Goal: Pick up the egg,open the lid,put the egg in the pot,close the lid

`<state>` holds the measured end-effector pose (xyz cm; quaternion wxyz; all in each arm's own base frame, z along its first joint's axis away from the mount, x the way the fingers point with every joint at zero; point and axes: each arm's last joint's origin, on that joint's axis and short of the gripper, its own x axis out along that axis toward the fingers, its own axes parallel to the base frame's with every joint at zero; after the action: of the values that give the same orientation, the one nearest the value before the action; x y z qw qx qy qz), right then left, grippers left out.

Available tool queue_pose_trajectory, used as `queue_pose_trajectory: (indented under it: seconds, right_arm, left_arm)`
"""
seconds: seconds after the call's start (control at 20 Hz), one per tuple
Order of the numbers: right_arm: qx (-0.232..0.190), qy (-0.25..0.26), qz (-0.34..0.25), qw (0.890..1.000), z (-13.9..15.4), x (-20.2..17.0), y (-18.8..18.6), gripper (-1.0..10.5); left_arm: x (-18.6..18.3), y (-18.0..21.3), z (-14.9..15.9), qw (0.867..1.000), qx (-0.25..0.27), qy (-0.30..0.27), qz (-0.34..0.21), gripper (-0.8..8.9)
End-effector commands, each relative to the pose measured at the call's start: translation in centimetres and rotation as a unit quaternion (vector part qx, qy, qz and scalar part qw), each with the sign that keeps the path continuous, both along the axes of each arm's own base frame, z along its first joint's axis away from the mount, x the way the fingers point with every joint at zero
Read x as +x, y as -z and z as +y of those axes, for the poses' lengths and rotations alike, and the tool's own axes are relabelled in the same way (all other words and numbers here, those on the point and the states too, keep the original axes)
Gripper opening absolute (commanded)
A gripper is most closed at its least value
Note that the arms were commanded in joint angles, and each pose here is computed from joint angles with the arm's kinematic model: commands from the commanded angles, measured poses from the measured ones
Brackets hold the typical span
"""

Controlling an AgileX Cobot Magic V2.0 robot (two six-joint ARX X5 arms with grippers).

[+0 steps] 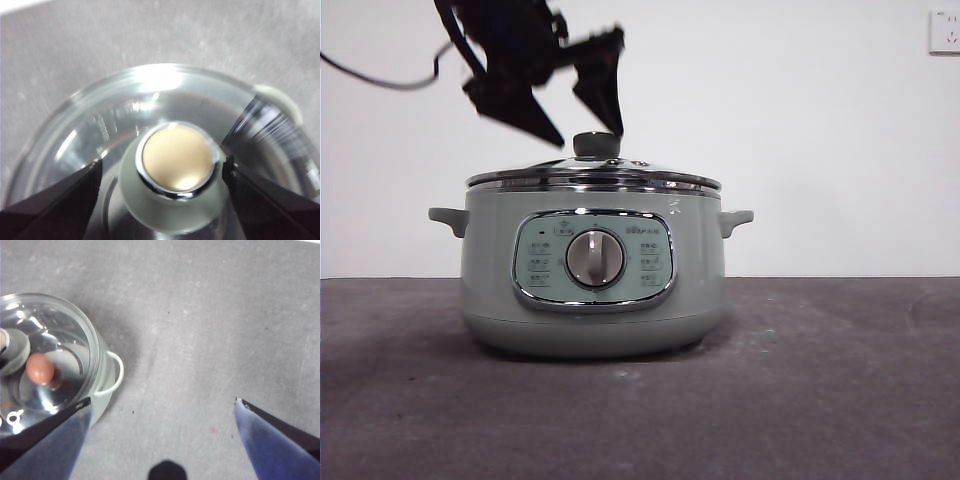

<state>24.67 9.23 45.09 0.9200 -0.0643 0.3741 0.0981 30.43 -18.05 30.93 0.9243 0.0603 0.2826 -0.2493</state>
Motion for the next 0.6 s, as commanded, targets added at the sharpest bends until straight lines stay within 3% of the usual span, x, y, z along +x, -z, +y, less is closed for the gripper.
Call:
queue_pose_trajectory:
  seconds: [0.05, 0.15, 0.25, 0.3, 0.35, 0.6]
  right_arm:
    - [0.009, 0.003, -0.011, 1.0, 0.0, 0.0, -0.3, 4.7]
    - [0.009, 0.002, -0.013, 1.0, 0.0, -0.1, -0.3, 4.3]
    - [0.007, -0.002, -0.015, 1.0, 0.0, -0.3, -0.5, 2.0]
    - [0.005, -0.004, -0.018, 1.0, -0.1, -0.5, -0.6, 0.7]
    - [0.004, -0.008, -0.023, 1.0, -0.2, -0.7, -0.8, -0.2]
    - [0.026, -0.024, -0.081, 0.996, -0.5, -3.6, -2.3, -0.1]
  left_arm:
    - [-2.3, -3.8, 1.0, 0.998, -0.027, 0.007, -0.055, 4.09]
    - [-4.9, -6.9, 2.5, 0.994, -0.052, 0.009, -0.095, 4.08]
    - [-7.9, -9.6, 4.4, 0.989, -0.071, 0.009, -0.127, 3.75]
    - [-9.3, -10.6, 5.3, 0.987, -0.075, 0.01, -0.139, 2.59]
    - [-11.0, -11.5, 6.3, 0.985, -0.072, 0.014, -0.155, 0.3]
    - [-16.4, -13.6, 9.7, 0.979, -0.072, 0.001, -0.191, -0.08]
